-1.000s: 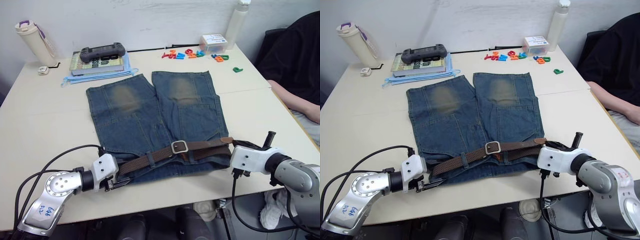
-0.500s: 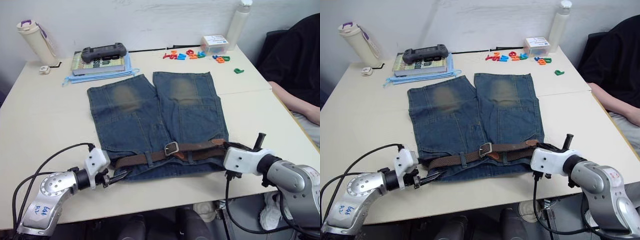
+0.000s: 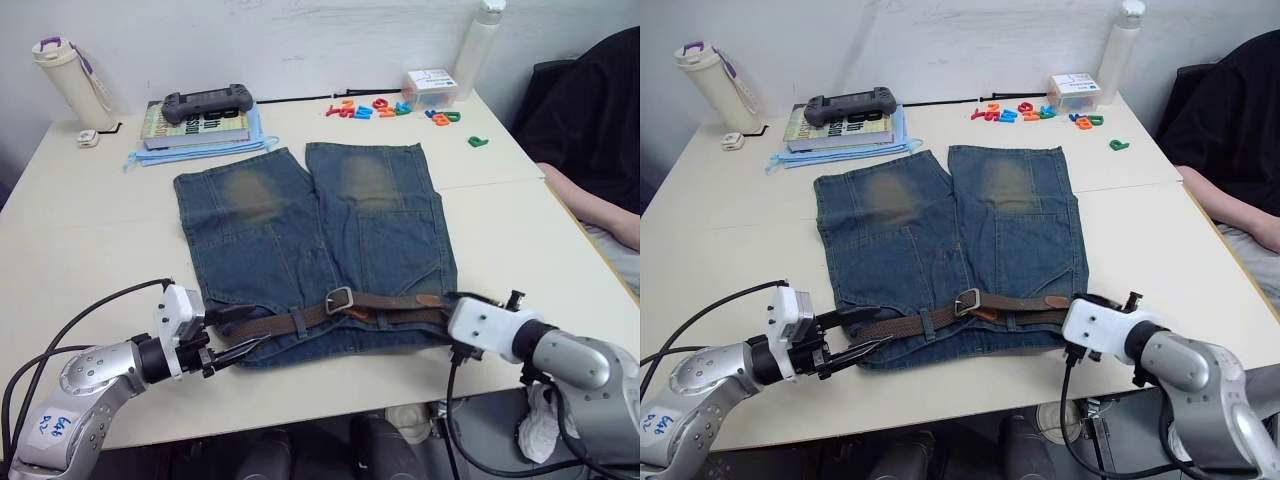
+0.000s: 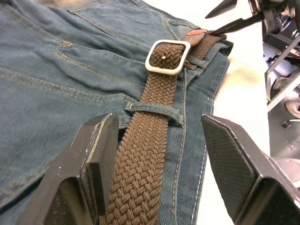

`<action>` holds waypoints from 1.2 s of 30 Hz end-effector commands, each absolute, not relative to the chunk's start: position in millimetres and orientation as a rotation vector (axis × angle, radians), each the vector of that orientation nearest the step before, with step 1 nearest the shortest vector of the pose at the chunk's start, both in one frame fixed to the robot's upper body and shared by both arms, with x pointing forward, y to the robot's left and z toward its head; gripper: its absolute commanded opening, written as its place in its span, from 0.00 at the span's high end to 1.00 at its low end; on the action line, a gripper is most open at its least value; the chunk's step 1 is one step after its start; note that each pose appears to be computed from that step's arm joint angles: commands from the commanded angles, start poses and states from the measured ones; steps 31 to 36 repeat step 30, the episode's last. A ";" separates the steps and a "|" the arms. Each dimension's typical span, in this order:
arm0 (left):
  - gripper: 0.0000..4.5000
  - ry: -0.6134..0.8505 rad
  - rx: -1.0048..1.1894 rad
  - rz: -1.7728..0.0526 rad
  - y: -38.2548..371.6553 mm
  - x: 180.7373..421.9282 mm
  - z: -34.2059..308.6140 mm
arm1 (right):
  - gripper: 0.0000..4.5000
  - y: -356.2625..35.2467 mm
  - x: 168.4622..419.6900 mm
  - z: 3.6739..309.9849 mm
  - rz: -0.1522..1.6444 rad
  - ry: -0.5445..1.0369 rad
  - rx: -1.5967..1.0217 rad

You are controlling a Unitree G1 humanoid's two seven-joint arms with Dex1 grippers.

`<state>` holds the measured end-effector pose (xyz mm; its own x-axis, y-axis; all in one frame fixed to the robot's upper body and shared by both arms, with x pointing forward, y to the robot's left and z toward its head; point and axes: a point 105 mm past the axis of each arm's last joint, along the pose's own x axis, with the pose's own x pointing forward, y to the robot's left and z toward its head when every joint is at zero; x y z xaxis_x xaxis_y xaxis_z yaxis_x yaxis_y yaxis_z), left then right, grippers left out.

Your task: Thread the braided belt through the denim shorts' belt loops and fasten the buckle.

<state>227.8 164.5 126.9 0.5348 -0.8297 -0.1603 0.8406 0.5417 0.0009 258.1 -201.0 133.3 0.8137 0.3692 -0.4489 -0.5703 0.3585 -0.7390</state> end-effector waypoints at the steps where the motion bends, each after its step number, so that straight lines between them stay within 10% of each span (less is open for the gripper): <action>1: 0.31 0.096 0.076 -1.002 165.8 226.1 135.5 | 0.23 -194.7 247.9 165.4 0.673 0.157 -0.855; 10: 0.31 0.043 0.090 -0.988 163.1 232.4 139.5 | 0.13 -187.5 260.9 226.7 0.691 -0.037 -0.372; 36: 0.31 -0.026 0.070 -0.961 135.7 250.5 161.0 | 0.13 -184.9 271.9 208.1 0.664 0.004 -0.273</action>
